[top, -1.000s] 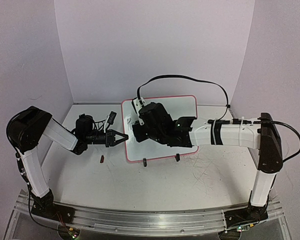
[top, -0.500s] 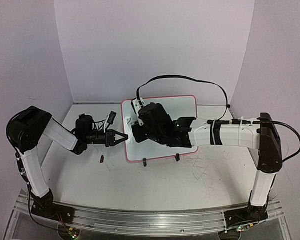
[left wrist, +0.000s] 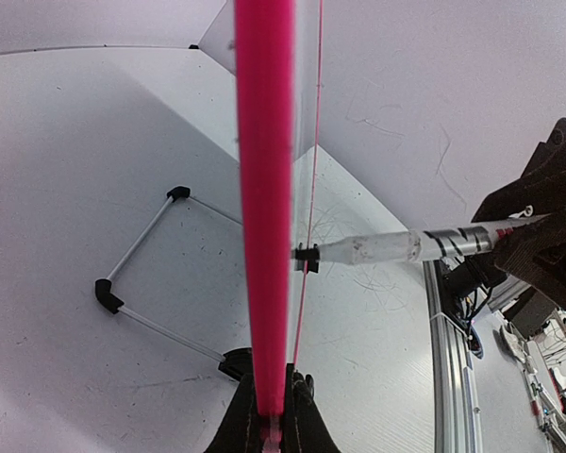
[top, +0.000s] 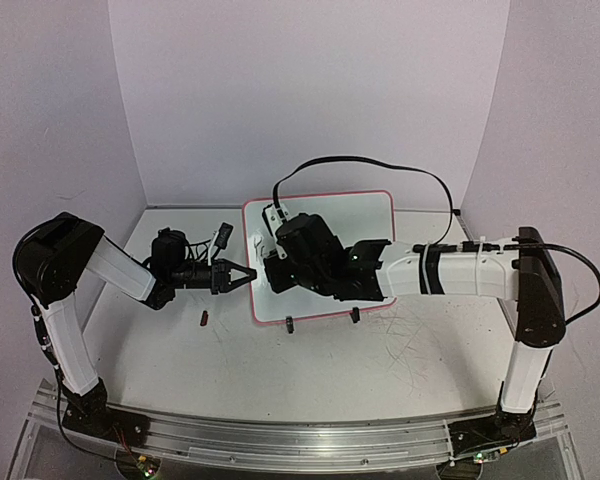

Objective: Write a sentence on the whiteboard

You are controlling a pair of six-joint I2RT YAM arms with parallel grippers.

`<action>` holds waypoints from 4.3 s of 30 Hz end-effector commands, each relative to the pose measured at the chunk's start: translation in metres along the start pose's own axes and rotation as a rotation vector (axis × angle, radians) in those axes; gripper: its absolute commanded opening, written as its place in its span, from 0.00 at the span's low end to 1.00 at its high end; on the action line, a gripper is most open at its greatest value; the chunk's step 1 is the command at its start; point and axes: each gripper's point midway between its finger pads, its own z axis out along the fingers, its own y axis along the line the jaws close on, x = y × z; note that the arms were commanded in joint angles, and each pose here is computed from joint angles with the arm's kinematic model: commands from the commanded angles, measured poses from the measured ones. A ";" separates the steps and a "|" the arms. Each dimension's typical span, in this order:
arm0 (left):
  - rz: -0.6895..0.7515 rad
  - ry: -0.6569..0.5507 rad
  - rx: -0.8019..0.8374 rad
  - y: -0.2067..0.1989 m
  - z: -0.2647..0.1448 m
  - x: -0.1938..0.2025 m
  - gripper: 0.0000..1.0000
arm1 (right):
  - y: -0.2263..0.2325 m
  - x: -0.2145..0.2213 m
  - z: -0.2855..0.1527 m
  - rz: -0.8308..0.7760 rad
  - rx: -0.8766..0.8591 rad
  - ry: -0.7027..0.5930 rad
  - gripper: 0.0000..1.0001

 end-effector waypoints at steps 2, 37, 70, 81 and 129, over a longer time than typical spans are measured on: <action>0.063 -0.031 -0.010 -0.004 -0.001 -0.011 0.00 | -0.009 -0.005 -0.008 0.020 0.022 -0.008 0.00; 0.061 -0.029 -0.007 -0.004 0.000 -0.010 0.00 | -0.022 -0.028 -0.014 0.023 0.105 -0.069 0.00; 0.061 -0.029 -0.009 -0.004 0.000 -0.010 0.00 | -0.008 -0.026 -0.001 0.024 0.043 -0.056 0.00; 0.059 -0.027 -0.010 -0.003 0.000 -0.010 0.00 | -0.010 -0.041 -0.018 0.048 0.021 -0.097 0.00; 0.061 -0.029 -0.012 -0.003 0.000 -0.010 0.00 | -0.022 -0.039 -0.009 0.089 -0.002 -0.105 0.00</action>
